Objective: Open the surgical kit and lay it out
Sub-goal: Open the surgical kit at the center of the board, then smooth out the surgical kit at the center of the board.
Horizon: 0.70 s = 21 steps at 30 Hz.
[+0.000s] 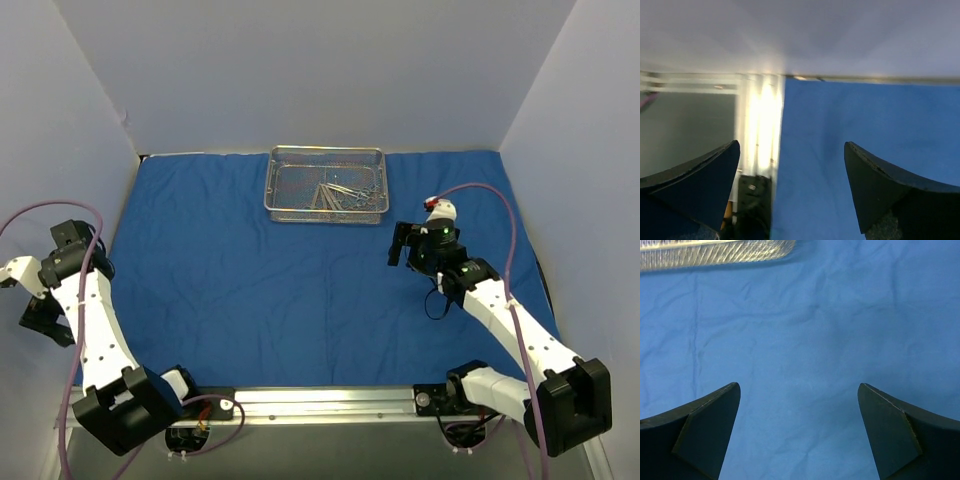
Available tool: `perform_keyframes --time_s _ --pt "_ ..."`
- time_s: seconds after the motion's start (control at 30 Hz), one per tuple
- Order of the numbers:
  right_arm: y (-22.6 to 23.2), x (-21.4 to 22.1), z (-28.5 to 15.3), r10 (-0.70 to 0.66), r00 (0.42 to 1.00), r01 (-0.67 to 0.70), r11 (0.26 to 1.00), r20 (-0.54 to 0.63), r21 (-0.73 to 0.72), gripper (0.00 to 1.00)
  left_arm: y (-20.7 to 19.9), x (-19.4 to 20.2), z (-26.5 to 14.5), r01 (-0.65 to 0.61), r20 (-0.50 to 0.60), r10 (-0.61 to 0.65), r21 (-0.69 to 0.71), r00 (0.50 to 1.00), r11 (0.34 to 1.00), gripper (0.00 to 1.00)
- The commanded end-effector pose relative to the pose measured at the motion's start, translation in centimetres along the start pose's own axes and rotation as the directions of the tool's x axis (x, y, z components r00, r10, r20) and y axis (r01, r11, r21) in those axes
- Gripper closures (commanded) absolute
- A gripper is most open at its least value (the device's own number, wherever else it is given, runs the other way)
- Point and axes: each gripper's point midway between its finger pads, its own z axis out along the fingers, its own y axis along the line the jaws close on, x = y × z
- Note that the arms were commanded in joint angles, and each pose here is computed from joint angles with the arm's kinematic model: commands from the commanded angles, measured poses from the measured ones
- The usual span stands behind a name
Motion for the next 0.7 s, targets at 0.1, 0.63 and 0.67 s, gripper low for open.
perform_keyframes --time_s 0.1,0.63,0.67 --pt "3.7 0.8 0.1 -0.115 0.993 0.113 0.992 -0.035 -0.054 0.0 -9.1 3.2 -3.5 -0.057 -0.086 0.105 0.442 0.991 0.895 0.06" --pt "4.5 12.0 3.9 -0.221 0.909 0.245 0.969 -0.352 0.023 0.0 -20.4 15.4 -1.4 -0.269 -0.226 0.435 0.522 0.872 0.809 0.06" --pt "4.3 12.4 3.9 -0.223 0.904 0.253 0.967 -0.365 0.034 0.0 -20.4 15.5 -0.9 -0.267 -0.236 0.432 0.511 0.87 0.817 0.06"
